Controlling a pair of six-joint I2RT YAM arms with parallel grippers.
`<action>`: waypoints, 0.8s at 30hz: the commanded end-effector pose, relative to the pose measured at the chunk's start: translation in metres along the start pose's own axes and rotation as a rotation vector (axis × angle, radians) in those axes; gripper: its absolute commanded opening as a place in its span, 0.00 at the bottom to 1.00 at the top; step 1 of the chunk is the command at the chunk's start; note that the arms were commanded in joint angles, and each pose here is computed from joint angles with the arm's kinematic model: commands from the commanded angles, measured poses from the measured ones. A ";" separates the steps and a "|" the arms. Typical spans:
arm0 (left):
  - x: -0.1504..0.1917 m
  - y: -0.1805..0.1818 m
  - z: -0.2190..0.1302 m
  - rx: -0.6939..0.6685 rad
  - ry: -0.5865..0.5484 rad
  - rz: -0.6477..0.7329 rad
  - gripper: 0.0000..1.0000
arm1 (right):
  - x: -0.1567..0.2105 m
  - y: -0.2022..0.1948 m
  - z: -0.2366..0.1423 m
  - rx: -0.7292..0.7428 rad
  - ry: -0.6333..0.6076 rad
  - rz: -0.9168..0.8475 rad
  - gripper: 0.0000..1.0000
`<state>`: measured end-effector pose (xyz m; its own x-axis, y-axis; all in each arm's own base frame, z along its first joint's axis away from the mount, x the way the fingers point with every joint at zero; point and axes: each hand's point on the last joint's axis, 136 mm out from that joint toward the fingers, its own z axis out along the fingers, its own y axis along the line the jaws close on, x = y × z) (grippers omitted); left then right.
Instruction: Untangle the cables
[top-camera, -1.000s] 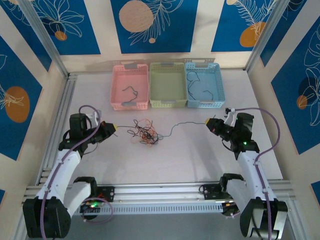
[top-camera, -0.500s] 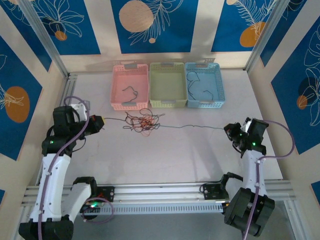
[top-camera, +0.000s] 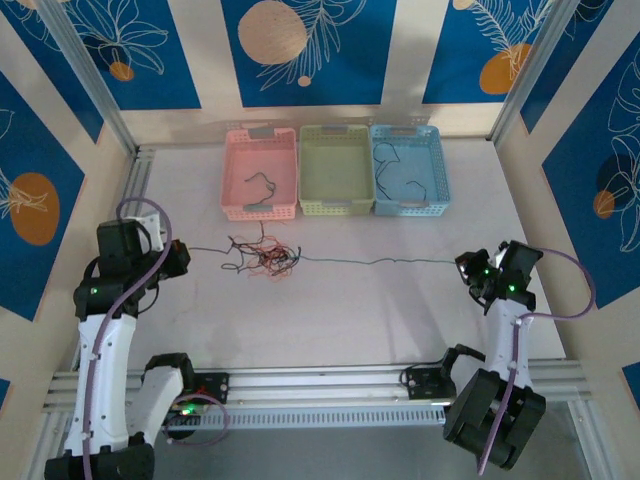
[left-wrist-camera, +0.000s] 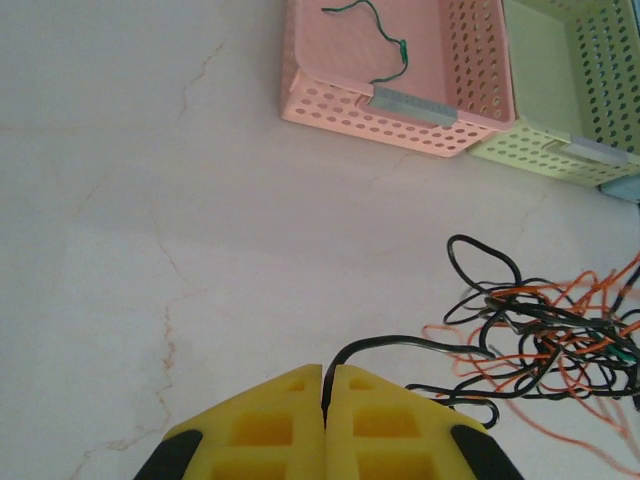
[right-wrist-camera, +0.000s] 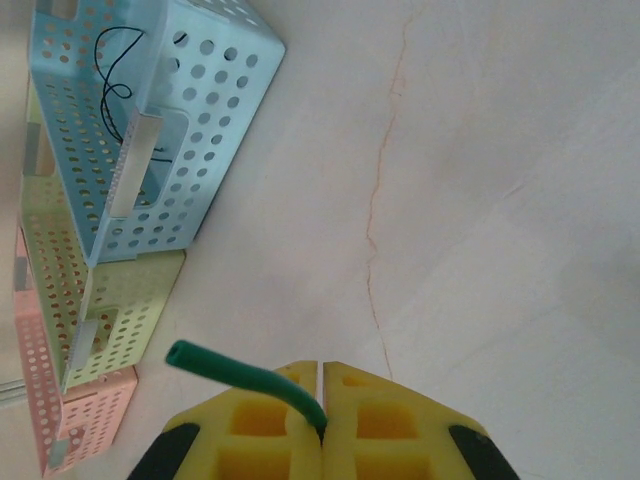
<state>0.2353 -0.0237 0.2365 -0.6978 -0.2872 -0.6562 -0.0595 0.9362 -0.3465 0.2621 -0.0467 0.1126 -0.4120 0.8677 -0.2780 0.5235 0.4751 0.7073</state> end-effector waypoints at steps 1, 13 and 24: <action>-0.011 0.024 -0.009 -0.126 -0.073 0.003 0.00 | -0.013 -0.013 -0.002 0.057 -0.060 0.026 0.00; 0.003 -0.020 0.014 0.166 0.003 -0.003 0.00 | 0.070 0.032 0.047 -0.020 0.278 -0.221 0.00; 0.011 -0.019 0.026 0.172 0.046 -0.010 0.00 | 0.112 0.054 0.054 0.033 0.423 -0.430 0.58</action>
<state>0.2456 -0.0457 0.2156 -0.7385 -0.2890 -0.6092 0.0253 0.8910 -0.4532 0.2829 0.0858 0.0739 -0.8396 0.5048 -0.2004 0.2969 0.7356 0.6089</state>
